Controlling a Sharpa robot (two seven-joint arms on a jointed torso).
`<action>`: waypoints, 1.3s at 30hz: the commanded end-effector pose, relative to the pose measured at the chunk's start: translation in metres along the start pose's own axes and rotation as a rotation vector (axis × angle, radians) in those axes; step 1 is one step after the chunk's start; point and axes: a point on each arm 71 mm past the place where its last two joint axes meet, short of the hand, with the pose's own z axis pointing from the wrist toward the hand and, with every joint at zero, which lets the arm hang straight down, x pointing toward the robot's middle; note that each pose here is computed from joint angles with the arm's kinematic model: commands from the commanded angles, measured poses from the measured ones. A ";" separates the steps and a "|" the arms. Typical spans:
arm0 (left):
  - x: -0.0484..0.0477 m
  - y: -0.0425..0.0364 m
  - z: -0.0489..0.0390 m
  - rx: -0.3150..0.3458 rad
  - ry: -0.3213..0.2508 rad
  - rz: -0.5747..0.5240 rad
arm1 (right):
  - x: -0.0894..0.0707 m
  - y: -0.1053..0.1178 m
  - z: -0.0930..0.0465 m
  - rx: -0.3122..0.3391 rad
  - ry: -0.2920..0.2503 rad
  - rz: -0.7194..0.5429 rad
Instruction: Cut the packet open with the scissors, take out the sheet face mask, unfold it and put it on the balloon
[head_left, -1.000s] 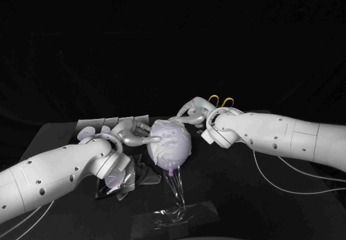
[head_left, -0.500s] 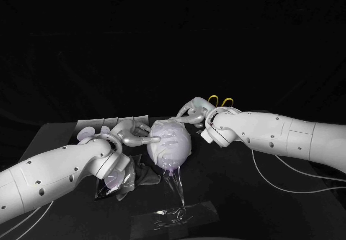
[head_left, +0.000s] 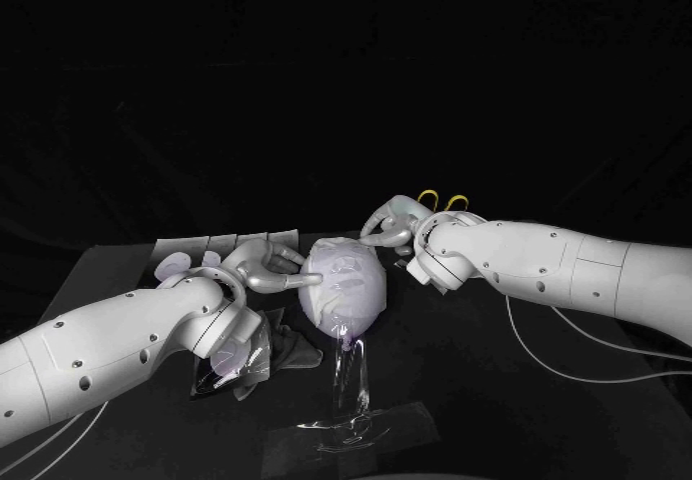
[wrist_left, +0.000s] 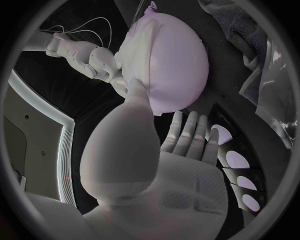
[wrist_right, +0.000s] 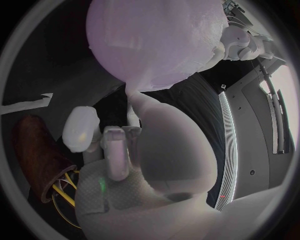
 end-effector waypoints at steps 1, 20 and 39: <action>0.0017 -0.0006 -0.0001 -0.004 0.014 0.000 | 0.001 -0.002 0.001 0.020 0.020 -0.039; 0.0017 -0.0003 -0.0006 -0.006 0.017 -0.006 | -0.005 -0.009 0.003 0.046 -0.012 -0.045; -0.0056 0.0015 -0.0158 0.075 0.083 -0.133 | -0.022 -0.014 -0.047 -0.161 -0.166 0.085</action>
